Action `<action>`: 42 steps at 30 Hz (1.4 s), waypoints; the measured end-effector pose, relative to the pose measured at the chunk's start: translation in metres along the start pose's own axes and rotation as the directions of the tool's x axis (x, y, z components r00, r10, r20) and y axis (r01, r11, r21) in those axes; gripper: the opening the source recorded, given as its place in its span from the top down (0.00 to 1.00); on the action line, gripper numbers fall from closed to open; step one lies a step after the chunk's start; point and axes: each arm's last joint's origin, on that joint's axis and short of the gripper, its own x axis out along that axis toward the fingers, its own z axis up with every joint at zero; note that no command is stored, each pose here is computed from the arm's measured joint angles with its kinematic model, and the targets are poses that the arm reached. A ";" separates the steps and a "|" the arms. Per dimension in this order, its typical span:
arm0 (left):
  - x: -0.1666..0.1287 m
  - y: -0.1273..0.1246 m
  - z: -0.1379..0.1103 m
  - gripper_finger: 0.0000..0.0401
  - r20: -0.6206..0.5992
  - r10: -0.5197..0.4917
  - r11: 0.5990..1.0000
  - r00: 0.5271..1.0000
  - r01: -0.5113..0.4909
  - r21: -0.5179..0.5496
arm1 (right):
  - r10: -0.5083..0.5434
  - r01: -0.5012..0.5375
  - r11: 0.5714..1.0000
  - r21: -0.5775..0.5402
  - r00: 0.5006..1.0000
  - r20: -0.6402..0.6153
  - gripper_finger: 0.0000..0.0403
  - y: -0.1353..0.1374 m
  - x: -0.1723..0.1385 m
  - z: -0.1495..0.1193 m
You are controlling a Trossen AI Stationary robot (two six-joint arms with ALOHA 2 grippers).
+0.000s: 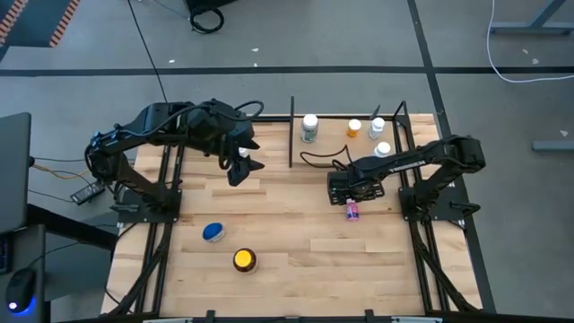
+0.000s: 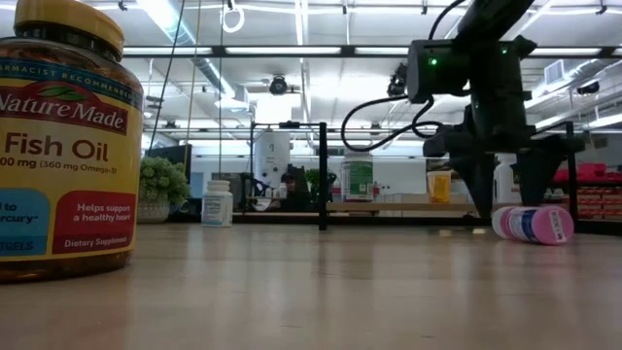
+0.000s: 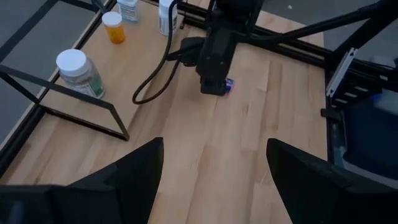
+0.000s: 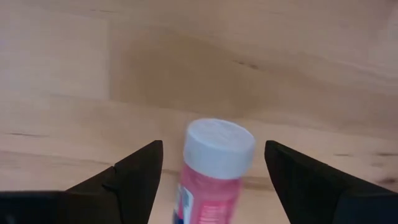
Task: Pick and place medicine bottles onto shelf by color
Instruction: Put the pink pill bottle on the shelf
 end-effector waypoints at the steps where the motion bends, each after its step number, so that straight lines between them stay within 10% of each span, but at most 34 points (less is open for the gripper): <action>1: 0.000 0.000 0.000 0.28 -0.001 0.001 1.000 1.000 -0.001 -0.006 | 0.006 -0.006 1.000 0.000 1.000 -0.002 0.29 0.002 0.002 0.001; 30: -0.001 0.002 -0.006 0.36 -0.057 0.016 1.000 0.998 -0.016 -0.013 | -0.001 -0.001 0.996 -0.093 1.000 -0.014 0.55 0.002 0.004 0.003; 37: 0.000 0.001 -0.006 0.40 -0.056 0.015 1.000 0.998 -0.016 -0.014 | 0.130 -0.127 0.991 -0.027 0.954 0.271 0.56 0.003 -0.043 -0.004; 42: 0.000 0.001 -0.005 0.42 -0.056 0.015 1.000 0.998 -0.015 -0.001 | 0.223 -0.229 0.971 -0.063 0.786 0.577 0.56 -0.004 -0.078 -0.020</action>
